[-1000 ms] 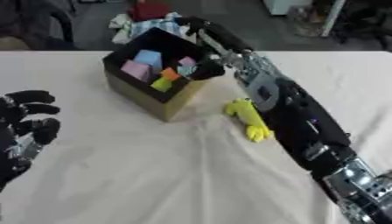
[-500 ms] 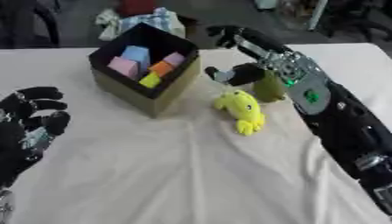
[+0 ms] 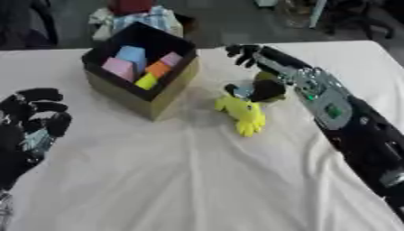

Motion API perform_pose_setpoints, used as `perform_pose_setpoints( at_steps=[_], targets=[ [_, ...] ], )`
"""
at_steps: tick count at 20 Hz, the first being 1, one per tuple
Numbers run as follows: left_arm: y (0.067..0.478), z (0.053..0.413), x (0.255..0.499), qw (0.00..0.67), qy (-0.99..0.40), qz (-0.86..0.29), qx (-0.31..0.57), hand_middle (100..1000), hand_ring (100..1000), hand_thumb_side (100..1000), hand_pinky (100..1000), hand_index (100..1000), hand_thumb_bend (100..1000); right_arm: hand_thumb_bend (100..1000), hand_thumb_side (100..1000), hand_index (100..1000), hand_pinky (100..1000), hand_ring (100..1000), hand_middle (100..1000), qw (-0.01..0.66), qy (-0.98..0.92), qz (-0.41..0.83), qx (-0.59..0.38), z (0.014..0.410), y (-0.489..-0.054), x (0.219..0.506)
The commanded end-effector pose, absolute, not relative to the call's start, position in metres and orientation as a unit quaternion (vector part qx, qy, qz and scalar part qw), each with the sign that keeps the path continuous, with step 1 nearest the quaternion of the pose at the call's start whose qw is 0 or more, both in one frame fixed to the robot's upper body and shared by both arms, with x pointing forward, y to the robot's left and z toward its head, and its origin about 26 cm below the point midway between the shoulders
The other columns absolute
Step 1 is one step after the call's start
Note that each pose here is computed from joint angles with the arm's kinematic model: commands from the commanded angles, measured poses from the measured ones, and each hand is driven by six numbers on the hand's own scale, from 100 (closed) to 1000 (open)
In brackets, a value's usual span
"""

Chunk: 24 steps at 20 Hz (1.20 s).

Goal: Pick up objects on the table and place them in the box.

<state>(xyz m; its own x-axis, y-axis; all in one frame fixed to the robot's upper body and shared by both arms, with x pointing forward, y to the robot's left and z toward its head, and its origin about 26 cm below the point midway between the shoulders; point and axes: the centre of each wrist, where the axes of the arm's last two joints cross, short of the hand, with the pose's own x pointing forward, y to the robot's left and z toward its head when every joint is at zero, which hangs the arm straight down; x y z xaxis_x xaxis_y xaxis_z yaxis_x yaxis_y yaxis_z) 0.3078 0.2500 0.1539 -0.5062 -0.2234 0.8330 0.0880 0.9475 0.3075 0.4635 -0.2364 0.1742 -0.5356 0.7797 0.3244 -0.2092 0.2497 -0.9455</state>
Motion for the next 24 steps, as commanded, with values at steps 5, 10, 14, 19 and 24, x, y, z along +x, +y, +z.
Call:
perform_pose_setpoints(
  at_steps=[5,10,14,19,24],
  targets=[
    [0.254,0.16,0.307,0.486,-0.857,-0.163,0.05,649,664,507,417,732,649,292,387,980,792,828,866,0.455,-0.613,0.599,-0.24,0.154,-0.251,0.473],
    [0.254,0.161,0.307,0.485,-0.857,-0.164,0.049,649,665,508,417,732,646,224,302,904,770,788,769,0.444,-0.606,0.612,-0.246,0.15,-0.251,0.475],
    [0.254,0.161,0.307,0.485,-0.857,-0.165,0.049,649,665,508,417,733,644,100,100,710,721,686,561,0.4,-0.637,0.601,-0.272,0.162,-0.246,0.474],
    [0.253,0.161,0.307,0.485,-0.857,-0.167,0.047,649,665,510,417,733,643,100,100,582,677,595,426,0.33,-0.705,0.545,-0.311,0.192,-0.236,0.47],
    [0.252,0.161,0.307,0.484,-0.857,-0.17,0.045,649,665,507,416,732,639,100,100,586,676,587,427,0.291,-0.758,0.494,-0.311,0.237,-0.222,0.467]
  ],
)
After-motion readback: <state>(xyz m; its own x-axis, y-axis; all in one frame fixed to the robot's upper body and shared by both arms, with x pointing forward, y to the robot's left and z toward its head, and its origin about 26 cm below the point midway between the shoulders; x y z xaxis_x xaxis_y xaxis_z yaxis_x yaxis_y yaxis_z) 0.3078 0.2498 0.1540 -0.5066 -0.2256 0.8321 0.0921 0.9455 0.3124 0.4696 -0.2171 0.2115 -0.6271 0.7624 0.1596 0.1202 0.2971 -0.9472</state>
